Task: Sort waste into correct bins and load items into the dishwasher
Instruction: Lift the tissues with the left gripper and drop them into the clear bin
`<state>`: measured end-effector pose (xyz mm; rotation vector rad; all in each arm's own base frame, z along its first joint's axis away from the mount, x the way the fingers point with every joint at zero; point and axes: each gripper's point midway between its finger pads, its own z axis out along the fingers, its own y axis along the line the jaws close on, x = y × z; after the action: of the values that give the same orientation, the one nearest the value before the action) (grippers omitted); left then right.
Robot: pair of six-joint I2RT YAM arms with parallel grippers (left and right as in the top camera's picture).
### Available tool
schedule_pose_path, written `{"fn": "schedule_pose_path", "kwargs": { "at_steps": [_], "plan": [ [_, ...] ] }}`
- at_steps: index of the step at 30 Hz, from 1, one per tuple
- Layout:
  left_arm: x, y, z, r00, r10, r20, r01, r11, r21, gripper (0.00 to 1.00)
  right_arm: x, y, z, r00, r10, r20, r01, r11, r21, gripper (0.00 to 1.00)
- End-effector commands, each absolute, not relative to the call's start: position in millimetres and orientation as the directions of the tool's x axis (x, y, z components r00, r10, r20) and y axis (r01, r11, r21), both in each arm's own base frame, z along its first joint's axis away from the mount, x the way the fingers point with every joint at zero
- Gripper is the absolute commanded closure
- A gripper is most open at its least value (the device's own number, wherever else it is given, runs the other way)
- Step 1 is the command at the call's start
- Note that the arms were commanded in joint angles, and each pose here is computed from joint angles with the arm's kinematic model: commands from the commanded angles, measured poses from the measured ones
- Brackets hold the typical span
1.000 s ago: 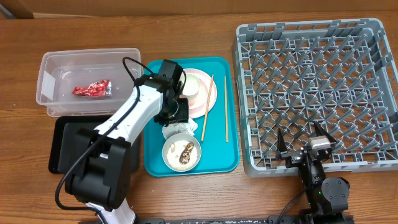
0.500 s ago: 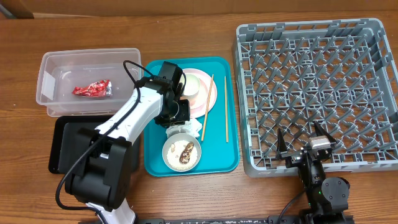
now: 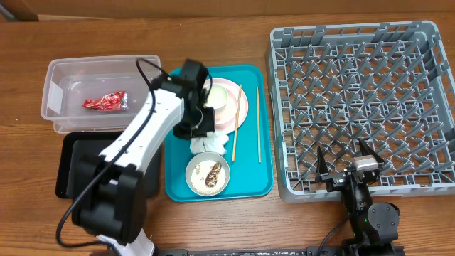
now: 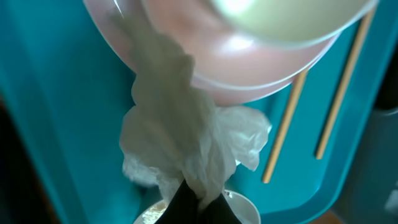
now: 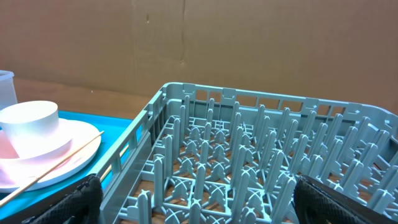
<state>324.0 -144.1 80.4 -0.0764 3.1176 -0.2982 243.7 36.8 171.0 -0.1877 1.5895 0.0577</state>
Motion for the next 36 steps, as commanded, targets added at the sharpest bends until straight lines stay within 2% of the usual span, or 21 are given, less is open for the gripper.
{"fn": "schedule_pose_path", "kwargs": {
  "at_steps": [1, 9, 14, 21, 29, 36],
  "plan": [
    [354, -120, 152, -0.973, -0.085, -0.216, -0.059, 0.991, -0.123, 0.96, 244, 38, 170, -0.011, -0.082, -0.997, -0.160, 0.984, -0.080, 0.00],
    [371, -68, 191, -0.937, -0.198, -0.288, -0.183, 0.980, -0.080, 0.96, 244, 38, 170, -0.011, -0.082, -0.997, -0.160, 0.984, -0.080, 0.00],
    [388, -16, 196, -0.880, -0.341, -0.330, -0.325, 0.940, -0.103, 0.96, 244, 38, 170, -0.011, -0.082, -0.997, -0.160, 0.984, -0.080, 0.00],
    [399, 36, 200, -0.808, -0.457, -0.372, -0.445, 0.887, -0.124, 0.96, 244, 38, 170, -0.011, -0.082, -0.997, -0.160, 0.984, -0.080, 0.00],
    [409, 64, 202, -0.754, -0.504, -0.421, -0.496, 0.857, -0.139, 0.96, 244, 38, 170, -0.011, -0.082, -0.997, -0.160, 0.984, -0.080, 0.00],
    [414, 76, 192, -0.747, -0.502, -0.435, -0.522, 0.849, -0.083, 0.96, 244, 38, 170, -0.011, -0.082, -0.997, -0.160, 0.984, -0.080, 0.00]
  ]
}}
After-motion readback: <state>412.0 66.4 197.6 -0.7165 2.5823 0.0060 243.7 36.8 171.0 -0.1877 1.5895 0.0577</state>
